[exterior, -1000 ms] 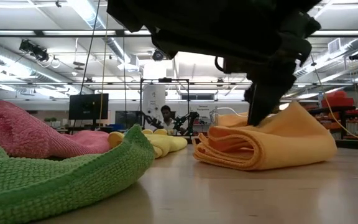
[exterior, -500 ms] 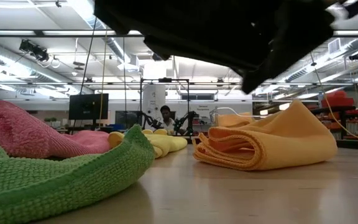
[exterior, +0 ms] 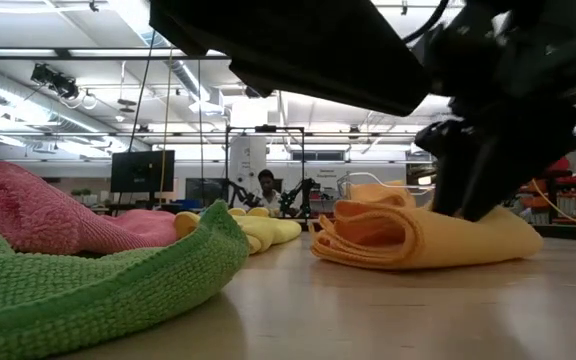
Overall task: Fold microfiber towels
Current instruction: Fold the orange microfiber cloth
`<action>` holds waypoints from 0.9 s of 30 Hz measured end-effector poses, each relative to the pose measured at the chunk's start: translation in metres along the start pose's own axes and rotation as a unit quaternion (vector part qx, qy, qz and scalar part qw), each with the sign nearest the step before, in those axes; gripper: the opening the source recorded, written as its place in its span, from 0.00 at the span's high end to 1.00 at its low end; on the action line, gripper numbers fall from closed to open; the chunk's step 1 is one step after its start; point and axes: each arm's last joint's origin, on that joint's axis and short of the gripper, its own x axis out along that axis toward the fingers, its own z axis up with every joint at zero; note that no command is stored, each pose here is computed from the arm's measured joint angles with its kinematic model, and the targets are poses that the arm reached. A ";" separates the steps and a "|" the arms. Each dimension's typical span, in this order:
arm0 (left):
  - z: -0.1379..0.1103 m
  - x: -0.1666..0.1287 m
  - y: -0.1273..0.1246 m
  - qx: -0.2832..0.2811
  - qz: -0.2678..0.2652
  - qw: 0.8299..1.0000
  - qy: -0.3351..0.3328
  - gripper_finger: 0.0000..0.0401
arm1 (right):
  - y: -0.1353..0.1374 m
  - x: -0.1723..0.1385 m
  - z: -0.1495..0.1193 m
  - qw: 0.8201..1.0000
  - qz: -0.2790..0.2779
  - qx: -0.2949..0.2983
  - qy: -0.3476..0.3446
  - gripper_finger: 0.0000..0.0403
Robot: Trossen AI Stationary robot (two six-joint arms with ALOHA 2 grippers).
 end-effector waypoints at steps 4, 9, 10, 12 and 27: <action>0.000 0.000 -0.001 0.000 -0.001 1.000 0.000 0.88 | -0.008 0.001 0.005 0.999 -0.010 0.030 -0.009 0.51; 0.000 0.000 -0.001 -0.006 -0.001 1.000 0.000 0.87 | -0.019 0.002 0.009 0.998 -0.029 0.060 -0.016 0.51; 0.000 0.000 -0.001 -0.008 -0.001 1.000 0.000 0.87 | -0.020 0.002 0.009 0.997 -0.030 0.066 -0.017 0.51; 0.000 0.000 -0.001 -0.008 -0.001 1.000 0.000 0.87 | -0.021 0.002 0.009 0.996 -0.030 0.083 -0.019 0.51; 0.001 0.001 0.003 -0.010 0.002 1.000 0.000 0.89 | -0.028 0.006 0.001 0.979 -0.092 0.178 -0.040 0.51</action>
